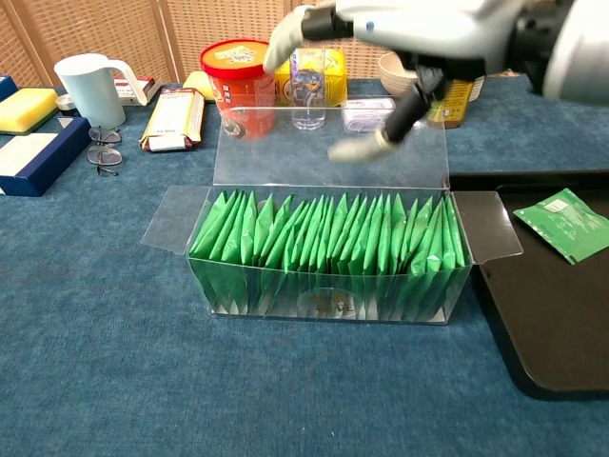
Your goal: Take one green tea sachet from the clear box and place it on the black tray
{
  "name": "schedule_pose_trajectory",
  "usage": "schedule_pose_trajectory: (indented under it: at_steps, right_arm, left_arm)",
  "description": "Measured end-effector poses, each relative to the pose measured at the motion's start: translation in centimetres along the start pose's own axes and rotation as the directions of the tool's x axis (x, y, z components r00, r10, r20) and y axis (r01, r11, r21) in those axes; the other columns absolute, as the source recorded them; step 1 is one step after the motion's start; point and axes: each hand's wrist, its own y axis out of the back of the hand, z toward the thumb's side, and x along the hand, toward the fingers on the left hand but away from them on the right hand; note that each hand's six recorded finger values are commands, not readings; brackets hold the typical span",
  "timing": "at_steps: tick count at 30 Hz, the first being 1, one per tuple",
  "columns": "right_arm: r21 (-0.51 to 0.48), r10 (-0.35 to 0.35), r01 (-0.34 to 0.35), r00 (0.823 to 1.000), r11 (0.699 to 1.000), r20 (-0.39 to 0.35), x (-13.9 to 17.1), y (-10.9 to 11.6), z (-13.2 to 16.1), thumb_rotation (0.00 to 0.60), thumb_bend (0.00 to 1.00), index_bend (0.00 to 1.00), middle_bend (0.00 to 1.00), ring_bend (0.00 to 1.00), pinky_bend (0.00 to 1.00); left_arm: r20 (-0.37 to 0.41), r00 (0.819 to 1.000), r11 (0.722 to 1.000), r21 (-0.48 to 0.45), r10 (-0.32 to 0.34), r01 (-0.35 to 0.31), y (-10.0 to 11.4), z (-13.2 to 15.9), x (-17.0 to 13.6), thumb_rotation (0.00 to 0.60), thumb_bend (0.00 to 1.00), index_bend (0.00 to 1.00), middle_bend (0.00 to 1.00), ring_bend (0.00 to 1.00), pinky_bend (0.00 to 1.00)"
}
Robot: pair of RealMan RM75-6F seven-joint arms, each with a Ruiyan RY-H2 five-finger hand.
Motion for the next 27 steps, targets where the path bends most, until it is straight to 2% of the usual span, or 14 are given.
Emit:
schedule_pose_trajectory:
  at_steps: [4,7,13,27]
  right_arm:
    - [0.048,0.037,-0.034,0.997,0.998,-0.069,1.1,-1.3,0.7,0.467,0.24,0.16,0.09,0.05,0.03]
    - [0.084,0.065,-0.058,0.994,0.995,-0.086,1.5,-2.4,0.6,0.468,0.22,0.17,0.09,0.05,0.03]
    - [0.153,0.09,-0.075,0.991,0.985,-0.098,1.3,-3.8,0.3,0.471,0.22,0.18,0.1,0.05,0.03]
    - [0.215,0.122,-0.097,0.987,0.972,-0.107,0.6,-5.8,-0.2,0.484,0.21,0.21,0.11,0.05,0.03]
  left_arm:
    - [-0.001,1.0,1.0,0.003,0.001,-0.001,0.1,0.0,-0.1,0.6,0.3,0.18,0.18,0.13,0.25]
    - [-0.002,1.0,1.0,0.005,0.002,-0.002,0.2,0.1,-0.1,0.6,0.3,0.18,0.18,0.13,0.25]
    - [-0.005,1.0,1.0,0.006,-0.003,0.003,0.1,0.0,-0.1,0.6,0.3,0.18,0.18,0.13,0.25]
    - [-0.012,1.0,1.0,0.004,-0.014,0.014,-0.3,-0.2,0.0,0.6,0.3,0.19,0.18,0.13,0.25]
